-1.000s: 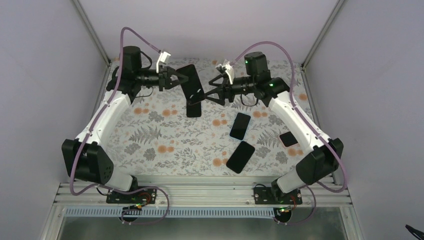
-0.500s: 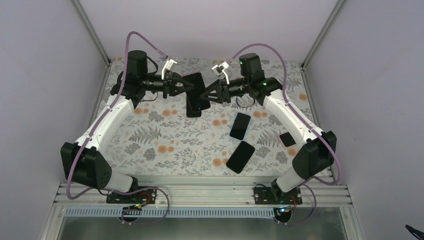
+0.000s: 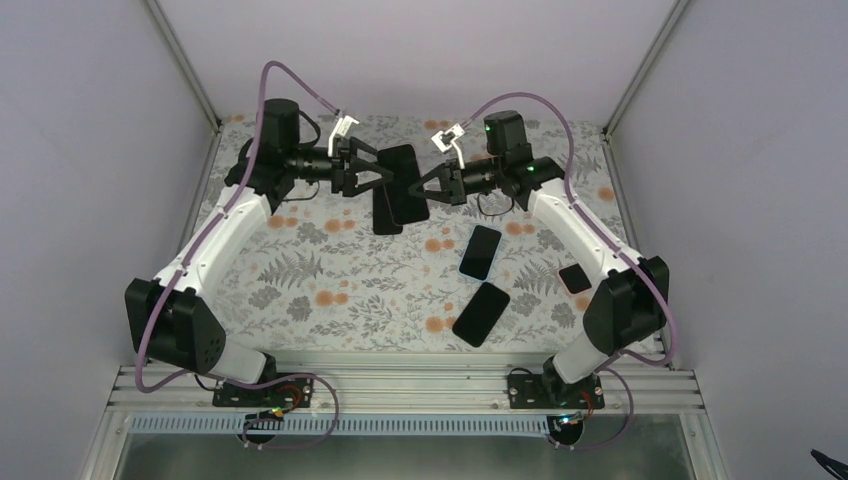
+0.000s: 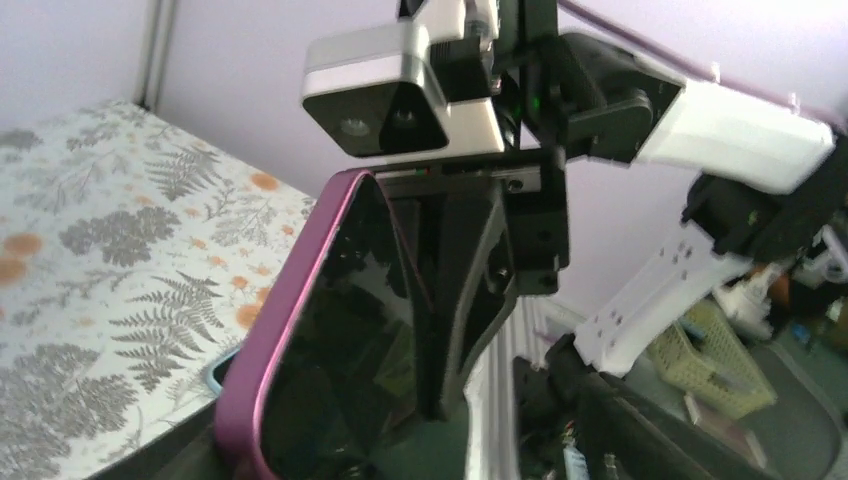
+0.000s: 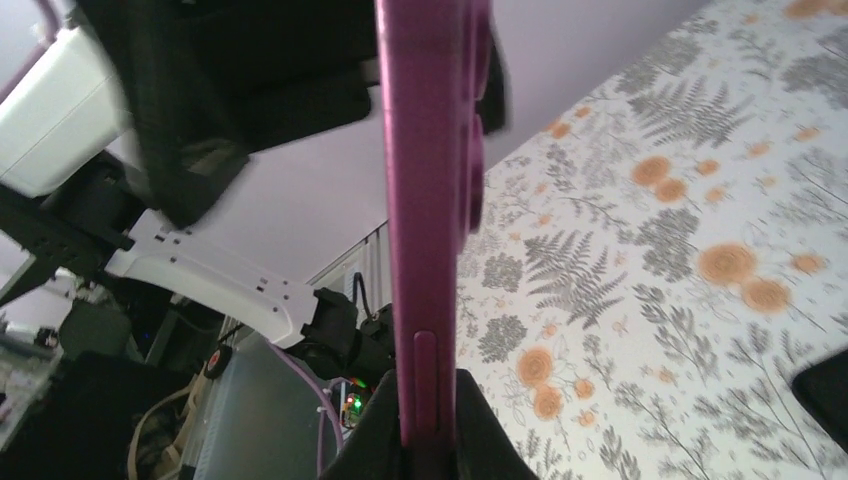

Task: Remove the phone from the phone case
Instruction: Place the phone at the center of the board.

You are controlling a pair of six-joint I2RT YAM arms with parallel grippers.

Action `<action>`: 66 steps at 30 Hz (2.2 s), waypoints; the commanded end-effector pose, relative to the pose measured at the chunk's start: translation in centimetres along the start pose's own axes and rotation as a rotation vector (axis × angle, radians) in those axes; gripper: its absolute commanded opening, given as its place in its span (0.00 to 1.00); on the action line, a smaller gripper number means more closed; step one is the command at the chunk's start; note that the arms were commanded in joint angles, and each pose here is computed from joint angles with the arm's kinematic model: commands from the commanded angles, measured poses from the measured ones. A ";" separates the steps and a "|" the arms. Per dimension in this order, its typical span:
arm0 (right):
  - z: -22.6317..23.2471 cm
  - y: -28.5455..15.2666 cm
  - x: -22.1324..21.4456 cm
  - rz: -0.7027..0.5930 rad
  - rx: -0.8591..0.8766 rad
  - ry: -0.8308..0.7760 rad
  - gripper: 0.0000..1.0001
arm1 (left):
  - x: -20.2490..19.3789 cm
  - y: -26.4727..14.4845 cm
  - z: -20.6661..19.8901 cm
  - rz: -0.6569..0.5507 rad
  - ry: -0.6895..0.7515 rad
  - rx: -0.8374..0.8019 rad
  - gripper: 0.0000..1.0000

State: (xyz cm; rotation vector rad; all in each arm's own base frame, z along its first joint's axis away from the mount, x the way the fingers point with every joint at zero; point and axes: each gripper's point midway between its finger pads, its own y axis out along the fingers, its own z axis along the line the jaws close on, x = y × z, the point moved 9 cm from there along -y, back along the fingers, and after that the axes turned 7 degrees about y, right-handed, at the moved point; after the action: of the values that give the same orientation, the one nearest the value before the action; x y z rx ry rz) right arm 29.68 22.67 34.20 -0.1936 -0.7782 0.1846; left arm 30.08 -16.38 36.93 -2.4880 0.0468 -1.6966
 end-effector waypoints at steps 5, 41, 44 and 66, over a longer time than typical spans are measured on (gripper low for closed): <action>-5.5 -2.9 -1.3 -0.075 -0.058 0.157 0.04 | 1.6 -1.8 1.4 -0.030 0.048 0.180 1.00; -27.5 -1.4 -6.7 -0.065 -0.129 0.762 0.06 | 0.0 -4.4 5.0 -0.072 -0.080 0.343 1.00; -27.9 -0.9 -6.8 -0.064 -0.117 0.779 0.07 | -0.1 -4.3 5.2 -0.070 -0.085 0.347 1.00; -29.0 2.0 -7.6 -0.043 -0.115 0.852 0.29 | -0.9 -4.6 5.6 -0.067 -0.111 0.374 1.00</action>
State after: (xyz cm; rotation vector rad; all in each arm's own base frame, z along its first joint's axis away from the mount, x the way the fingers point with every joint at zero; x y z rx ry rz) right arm 44.59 19.55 6.73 -0.3704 0.0887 -0.0014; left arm 34.45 -11.43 34.70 -2.3182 -0.3219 -1.4305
